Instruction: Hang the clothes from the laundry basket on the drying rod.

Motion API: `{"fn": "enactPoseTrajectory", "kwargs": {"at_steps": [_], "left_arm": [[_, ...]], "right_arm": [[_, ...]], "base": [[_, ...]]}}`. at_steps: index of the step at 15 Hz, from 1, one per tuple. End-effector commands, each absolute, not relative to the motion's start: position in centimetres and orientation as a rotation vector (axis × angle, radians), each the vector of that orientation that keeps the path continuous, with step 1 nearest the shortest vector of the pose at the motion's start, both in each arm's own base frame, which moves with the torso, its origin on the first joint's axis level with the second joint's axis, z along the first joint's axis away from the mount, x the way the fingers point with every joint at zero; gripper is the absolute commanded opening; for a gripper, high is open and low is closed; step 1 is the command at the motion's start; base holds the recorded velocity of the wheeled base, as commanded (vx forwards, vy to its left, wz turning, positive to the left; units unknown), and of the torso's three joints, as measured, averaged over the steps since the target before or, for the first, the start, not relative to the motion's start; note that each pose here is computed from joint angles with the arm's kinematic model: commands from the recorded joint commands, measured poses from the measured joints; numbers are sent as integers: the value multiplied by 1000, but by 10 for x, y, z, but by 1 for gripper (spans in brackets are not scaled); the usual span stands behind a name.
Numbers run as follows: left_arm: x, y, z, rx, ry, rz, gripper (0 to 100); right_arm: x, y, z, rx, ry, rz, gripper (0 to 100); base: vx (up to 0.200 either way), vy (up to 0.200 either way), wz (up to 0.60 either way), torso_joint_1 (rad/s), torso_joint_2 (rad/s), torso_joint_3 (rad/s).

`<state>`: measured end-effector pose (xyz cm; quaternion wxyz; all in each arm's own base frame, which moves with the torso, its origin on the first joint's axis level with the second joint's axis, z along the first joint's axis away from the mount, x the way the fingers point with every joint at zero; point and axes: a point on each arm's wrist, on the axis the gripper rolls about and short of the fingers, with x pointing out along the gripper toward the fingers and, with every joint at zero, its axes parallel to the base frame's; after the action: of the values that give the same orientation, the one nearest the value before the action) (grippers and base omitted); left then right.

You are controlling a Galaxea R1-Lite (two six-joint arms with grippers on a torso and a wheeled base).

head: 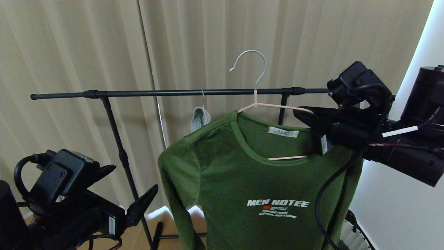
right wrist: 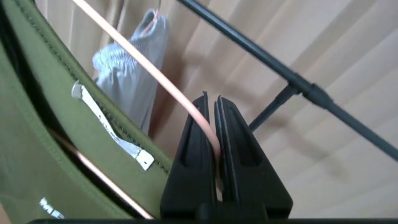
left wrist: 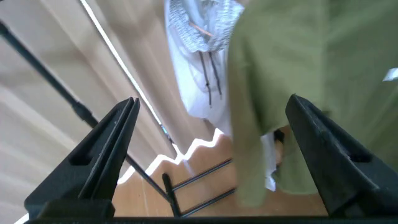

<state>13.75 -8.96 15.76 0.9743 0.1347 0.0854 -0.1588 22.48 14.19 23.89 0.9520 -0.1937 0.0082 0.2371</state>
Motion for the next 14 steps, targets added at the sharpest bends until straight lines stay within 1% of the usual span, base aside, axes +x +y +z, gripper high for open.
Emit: {"fn": "enactPoseTrajectory", "kwargs": {"at_steps": [1,5,6,8,12,14], "left_arm": [[145,-90,156,272,189,-330,100],[161,-90,155,273,214,-309,100],[161,-90,154,274,216,-311,0],[160,-87,153,272,221,-297,0],[157,-60,151,260,231,-170,0],[155,-57,151,258,228,-164,0]], "right_arm": [[212,146,247,-362,-17,526,0],[202,149,252,-348,-44,581,0],[202,149,253,-347,-45,579,0],[204,149,252,-350,-42,568,0],[217,129,252,-351,-24,471,0],[219,127,251,-351,-20,461,0]], "base": [[0,0,0,0,0,0],[0,0,0,0,0,0],[0,0,0,0,0,0],[0,0,0,0,0,0],[0,0,0,0,0,0],[0,0,0,0,0,0]]}}
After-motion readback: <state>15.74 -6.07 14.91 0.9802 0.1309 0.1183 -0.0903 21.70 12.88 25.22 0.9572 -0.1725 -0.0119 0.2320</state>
